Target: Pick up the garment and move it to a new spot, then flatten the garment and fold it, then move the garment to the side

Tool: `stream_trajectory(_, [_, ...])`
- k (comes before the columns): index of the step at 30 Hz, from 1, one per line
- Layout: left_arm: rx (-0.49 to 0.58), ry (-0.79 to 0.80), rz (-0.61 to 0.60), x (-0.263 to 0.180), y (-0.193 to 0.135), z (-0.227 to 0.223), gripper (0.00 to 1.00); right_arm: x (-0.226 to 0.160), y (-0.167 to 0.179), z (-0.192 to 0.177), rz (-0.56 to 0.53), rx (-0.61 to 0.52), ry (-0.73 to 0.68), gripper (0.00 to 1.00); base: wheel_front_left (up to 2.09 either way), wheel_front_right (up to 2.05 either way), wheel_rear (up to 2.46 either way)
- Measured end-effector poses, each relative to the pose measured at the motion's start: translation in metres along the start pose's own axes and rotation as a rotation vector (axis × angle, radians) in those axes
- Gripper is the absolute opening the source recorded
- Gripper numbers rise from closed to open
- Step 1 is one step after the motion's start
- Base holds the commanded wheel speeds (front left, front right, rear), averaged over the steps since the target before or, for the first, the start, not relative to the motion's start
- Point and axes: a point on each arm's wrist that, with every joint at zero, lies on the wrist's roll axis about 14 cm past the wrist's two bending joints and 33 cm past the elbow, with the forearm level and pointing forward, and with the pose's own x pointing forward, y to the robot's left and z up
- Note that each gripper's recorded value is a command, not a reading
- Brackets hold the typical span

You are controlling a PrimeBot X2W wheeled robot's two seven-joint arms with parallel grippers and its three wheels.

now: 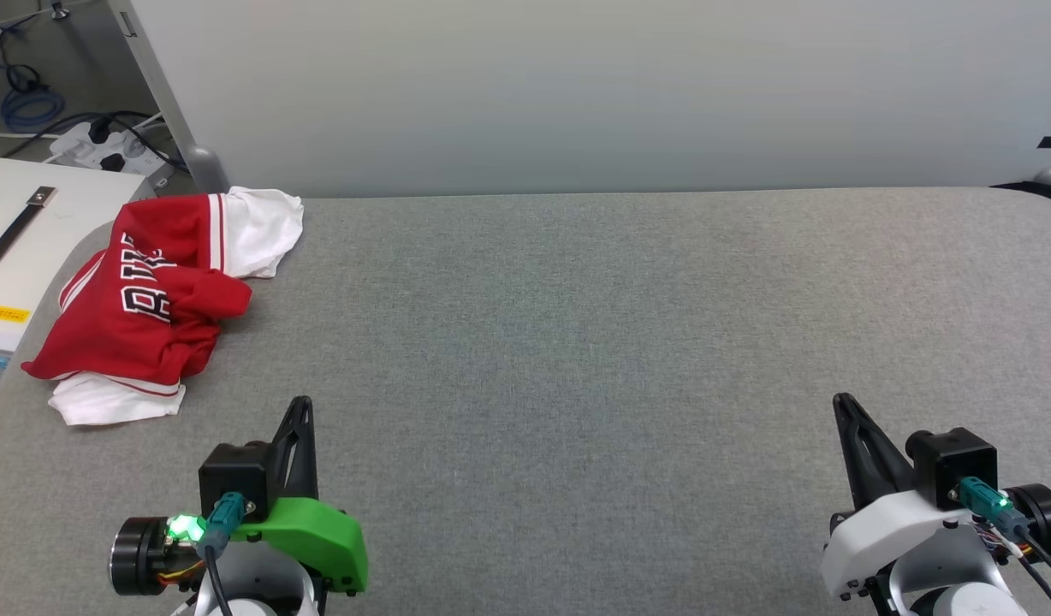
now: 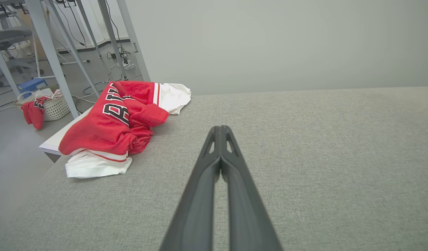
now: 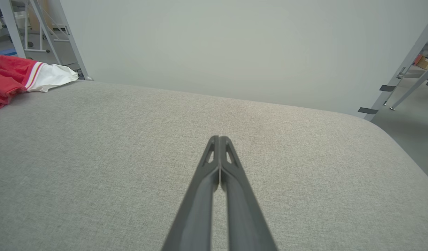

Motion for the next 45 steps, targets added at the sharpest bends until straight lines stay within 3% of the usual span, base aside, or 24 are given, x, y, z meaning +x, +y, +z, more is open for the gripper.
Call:
stream_trajectory(5, [0.000,0.000,0.000,0.0000,0.0001,0.0000,0.00,0.0000,0.0001,0.0000,0.000,0.000,0.000,0.00,0.00,0.00,0.00])
stream_trajectory(6, [0.000,0.000,0.000,0.0000,0.0001,-0.0001,1.00,0.0000,0.0001,0.0000,0.000,0.000,0.000,1.00,0.00,0.00,0.00])
stream_trajectory(45, [-0.081,-0.018,-0.003,-0.0013,-0.0019,-0.0065,1.00,-0.0003,-0.0066,0.0049,-0.020,0.031,-0.055,1.00,0.00,0.00,0.00])
